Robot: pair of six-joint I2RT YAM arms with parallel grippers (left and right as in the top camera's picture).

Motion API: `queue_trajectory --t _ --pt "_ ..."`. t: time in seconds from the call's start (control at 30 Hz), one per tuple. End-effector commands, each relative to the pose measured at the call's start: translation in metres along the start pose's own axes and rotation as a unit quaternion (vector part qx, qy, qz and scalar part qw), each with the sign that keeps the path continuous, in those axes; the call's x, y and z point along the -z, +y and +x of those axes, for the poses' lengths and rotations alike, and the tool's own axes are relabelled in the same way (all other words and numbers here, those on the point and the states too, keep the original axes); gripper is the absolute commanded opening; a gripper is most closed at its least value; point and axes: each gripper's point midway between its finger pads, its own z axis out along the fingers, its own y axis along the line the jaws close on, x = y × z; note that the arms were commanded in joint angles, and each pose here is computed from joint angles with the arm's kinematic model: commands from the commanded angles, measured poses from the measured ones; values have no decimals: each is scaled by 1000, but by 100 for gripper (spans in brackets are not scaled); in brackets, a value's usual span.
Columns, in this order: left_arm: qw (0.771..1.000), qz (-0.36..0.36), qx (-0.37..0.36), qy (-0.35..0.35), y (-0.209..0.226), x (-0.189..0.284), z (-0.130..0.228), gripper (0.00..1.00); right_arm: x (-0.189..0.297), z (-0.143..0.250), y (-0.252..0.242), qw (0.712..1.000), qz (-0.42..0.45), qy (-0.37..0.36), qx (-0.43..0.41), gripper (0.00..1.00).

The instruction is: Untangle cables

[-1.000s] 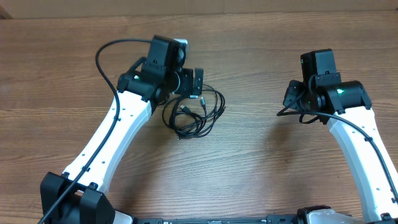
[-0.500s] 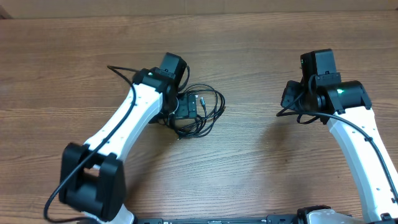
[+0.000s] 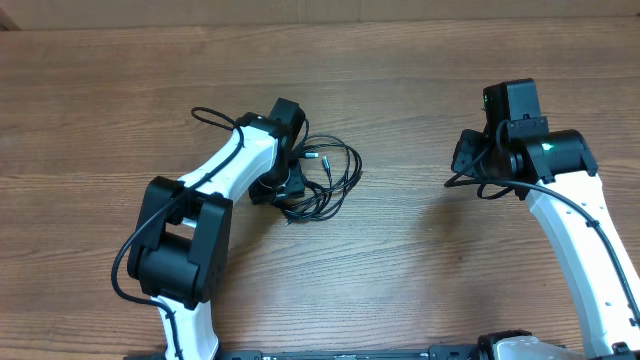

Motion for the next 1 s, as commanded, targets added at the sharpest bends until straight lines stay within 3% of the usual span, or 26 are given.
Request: queue_trajectory --t 0.0,0.07,0.23,0.37,0.57,0.73,0.97 --pt "1000 -2 -9 -8 1 -7 -6 26 8 -8 5 1000 -9 -14 2 41" --pt "999 12 -27 -16 -5 -6 -11 5 8 -8 5 1000 -9 -14 3 41" --pt "991 81 -99 -26 -36 18 -22 5 8 -12 7 1000 -14 -23 2 44" --pt "982 121 -130 -66 -60 74 -40 4 9 -19 15 999 -35 -35 2 50" --pt "956 201 -180 -114 -97 155 -43 4 19 -16 64 984 -173 -18 37 59" --pt "950 210 -194 -124 -106 169 -35 4 33 -12 94 964 -262 -5 48 61" --pt "939 236 -217 -122 -128 174 -23 4 33 -4 98 961 -276 23 13 61"
